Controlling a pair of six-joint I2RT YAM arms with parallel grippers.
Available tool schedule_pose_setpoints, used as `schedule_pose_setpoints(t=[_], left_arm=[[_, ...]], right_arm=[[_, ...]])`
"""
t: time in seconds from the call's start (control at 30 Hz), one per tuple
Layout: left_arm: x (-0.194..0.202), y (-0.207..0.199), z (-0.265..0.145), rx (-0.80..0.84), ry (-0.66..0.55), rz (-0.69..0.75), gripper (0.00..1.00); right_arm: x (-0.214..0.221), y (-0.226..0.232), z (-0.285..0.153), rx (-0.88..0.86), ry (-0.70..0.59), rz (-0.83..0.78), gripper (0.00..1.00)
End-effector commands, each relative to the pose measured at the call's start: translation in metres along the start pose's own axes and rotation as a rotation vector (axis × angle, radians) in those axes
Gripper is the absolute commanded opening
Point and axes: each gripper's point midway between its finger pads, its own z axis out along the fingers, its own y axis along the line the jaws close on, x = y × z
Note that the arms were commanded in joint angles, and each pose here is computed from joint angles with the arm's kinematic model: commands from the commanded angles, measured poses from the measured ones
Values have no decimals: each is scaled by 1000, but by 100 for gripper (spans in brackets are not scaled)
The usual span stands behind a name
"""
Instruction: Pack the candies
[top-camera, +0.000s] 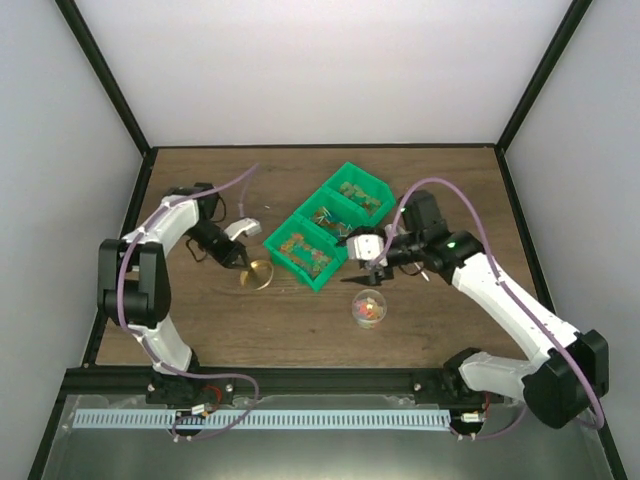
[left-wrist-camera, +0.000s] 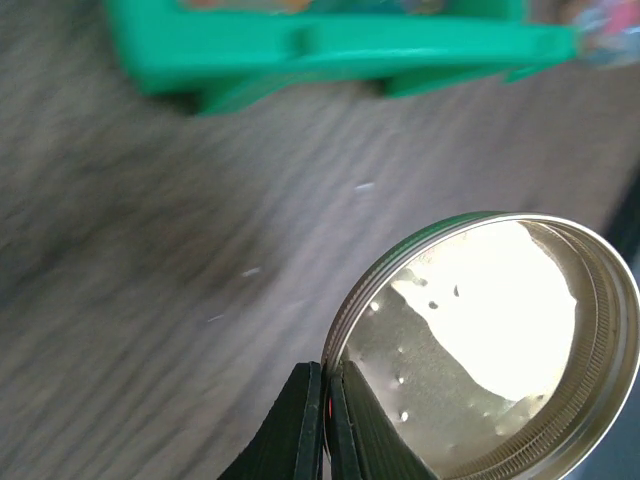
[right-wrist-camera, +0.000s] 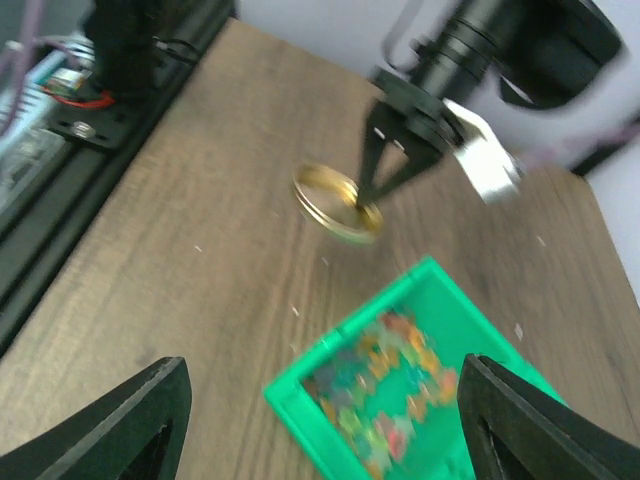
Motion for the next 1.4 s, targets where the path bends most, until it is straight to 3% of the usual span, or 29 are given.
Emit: schedule_pose_setpoints(t=[0.0, 0.2, 0.43, 0.83, 1.37], left_arm=[[-13, -71, -1, 336, -12, -13, 4], [-30, -111, 6, 425, -13, 58, 4], [-36, -139, 21, 510, 22, 88, 4], [-33, -152, 35, 570, 58, 97, 4], [-32, -152, 40, 591, 63, 86, 4]], right_arm=[[-36, 13, 26, -51, -50, -156, 76], [-56, 40, 66, -129, -53, -316, 73], [-49, 57, 96, -149, 12, -452, 64], [-31, 73, 105, -203, 86, -592, 44], [-5, 78, 100, -210, 183, -588, 43]])
